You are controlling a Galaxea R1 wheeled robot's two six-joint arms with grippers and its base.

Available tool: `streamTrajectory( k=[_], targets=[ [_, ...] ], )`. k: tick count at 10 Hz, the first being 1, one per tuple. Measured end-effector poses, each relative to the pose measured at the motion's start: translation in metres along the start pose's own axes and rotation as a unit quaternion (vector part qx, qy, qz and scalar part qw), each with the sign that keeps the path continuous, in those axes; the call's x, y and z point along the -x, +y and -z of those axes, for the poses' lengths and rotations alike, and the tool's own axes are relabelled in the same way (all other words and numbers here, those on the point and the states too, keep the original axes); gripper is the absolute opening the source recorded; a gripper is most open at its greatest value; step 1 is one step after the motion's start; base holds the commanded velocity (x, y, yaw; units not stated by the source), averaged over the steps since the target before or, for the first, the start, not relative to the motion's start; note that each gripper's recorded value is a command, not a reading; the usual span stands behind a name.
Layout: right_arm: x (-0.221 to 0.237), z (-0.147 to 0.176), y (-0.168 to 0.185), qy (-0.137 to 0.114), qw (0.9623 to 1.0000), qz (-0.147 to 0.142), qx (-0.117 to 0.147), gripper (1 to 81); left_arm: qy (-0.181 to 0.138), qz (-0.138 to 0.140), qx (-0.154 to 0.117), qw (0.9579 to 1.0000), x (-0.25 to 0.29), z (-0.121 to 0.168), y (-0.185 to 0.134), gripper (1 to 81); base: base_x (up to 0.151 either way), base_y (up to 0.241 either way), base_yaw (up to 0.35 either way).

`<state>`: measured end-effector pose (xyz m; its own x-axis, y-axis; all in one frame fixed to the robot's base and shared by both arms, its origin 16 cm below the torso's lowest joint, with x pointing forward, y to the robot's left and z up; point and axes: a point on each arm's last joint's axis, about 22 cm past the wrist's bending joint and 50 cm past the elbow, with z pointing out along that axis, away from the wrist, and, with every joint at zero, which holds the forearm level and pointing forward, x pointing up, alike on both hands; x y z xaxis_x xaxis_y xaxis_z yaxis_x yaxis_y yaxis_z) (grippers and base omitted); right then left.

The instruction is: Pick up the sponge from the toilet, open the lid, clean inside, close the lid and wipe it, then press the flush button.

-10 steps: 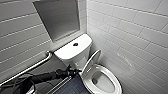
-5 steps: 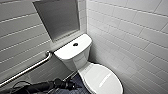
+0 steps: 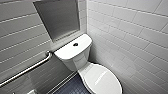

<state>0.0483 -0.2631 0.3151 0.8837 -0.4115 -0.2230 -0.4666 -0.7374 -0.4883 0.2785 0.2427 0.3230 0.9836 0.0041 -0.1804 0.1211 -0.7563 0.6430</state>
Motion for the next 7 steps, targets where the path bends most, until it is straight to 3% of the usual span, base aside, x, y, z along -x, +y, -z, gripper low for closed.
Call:
streamTrajectory(
  k=[4,6,7],
  targets=[
    [0.002,0.004,0.001,-0.004,1.0000,-0.005,-0.001,1.0,-0.071,0.017,-0.054,0.9959,0.181,-0.025,-0.057,81.1,0.000,0.000,0.000],
    [0.026,0.010,0.025,-0.025,0.9983,-0.036,0.038,1.0,-0.080,0.002,-0.050,0.9956,0.210,-0.050,-0.045,81.1,0.000,0.000,0.000],
    [0.037,0.008,0.029,-0.026,0.9979,-0.032,0.050,1.0,-0.083,-0.005,-0.036,0.9959,0.218,-0.064,-0.028,81.1,0.000,0.000,0.000]
  ],
)
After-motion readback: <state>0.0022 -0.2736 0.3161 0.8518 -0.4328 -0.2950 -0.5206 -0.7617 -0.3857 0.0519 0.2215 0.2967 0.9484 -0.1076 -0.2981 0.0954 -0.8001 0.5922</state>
